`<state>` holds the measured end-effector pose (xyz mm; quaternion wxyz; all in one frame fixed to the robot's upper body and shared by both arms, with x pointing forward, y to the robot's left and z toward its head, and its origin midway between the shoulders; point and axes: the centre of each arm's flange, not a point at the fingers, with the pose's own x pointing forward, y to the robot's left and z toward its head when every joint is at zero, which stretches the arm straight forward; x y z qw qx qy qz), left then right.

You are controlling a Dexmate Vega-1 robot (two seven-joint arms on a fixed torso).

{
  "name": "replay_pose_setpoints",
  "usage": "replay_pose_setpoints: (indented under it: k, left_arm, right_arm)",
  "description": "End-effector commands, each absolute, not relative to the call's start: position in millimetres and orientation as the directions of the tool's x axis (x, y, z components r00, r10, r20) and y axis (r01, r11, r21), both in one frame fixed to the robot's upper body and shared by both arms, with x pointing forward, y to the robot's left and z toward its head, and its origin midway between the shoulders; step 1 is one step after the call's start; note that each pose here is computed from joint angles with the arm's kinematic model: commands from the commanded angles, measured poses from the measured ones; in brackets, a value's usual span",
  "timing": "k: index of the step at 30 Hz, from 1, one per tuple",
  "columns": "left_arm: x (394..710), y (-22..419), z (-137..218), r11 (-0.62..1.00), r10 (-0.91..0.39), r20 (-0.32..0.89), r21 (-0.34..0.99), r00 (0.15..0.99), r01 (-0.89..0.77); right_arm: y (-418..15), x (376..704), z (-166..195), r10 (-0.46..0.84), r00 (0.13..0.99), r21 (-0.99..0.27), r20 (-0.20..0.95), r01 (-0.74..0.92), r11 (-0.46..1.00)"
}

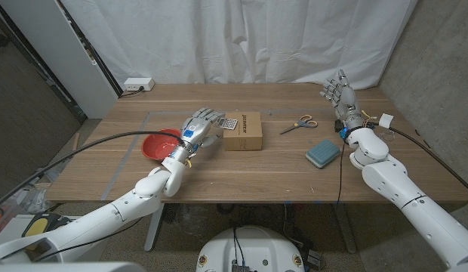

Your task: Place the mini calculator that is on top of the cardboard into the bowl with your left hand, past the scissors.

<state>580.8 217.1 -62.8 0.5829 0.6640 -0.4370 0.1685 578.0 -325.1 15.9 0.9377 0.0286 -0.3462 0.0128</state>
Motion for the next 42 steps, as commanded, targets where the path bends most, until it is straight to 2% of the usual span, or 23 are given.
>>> replay_pose_setpoints:
  k: [1, 26, 42]
  left_arm:
    - [594.4, 207.9, -62.3, 0.084, -0.393, 0.735, 0.627, 0.552, -0.775]
    - [593.5, 209.5, -63.1, 0.111, -0.377, 0.761, 0.603, 0.528, -0.790]
    - [588.6, 212.5, -66.0, 0.136, -0.348, 0.810, 0.542, 0.472, -0.830]
  right_arm:
    - [-327.2, 573.7, 15.2, 0.000, 0.758, 0.046, 0.652, -0.040, 0.998]
    - [-324.5, 572.7, 15.8, 0.012, 0.748, 0.046, 0.663, -0.057, 0.997]
    - [-322.0, 573.9, 18.6, 0.026, 0.738, 0.045, 0.674, -0.077, 0.996]
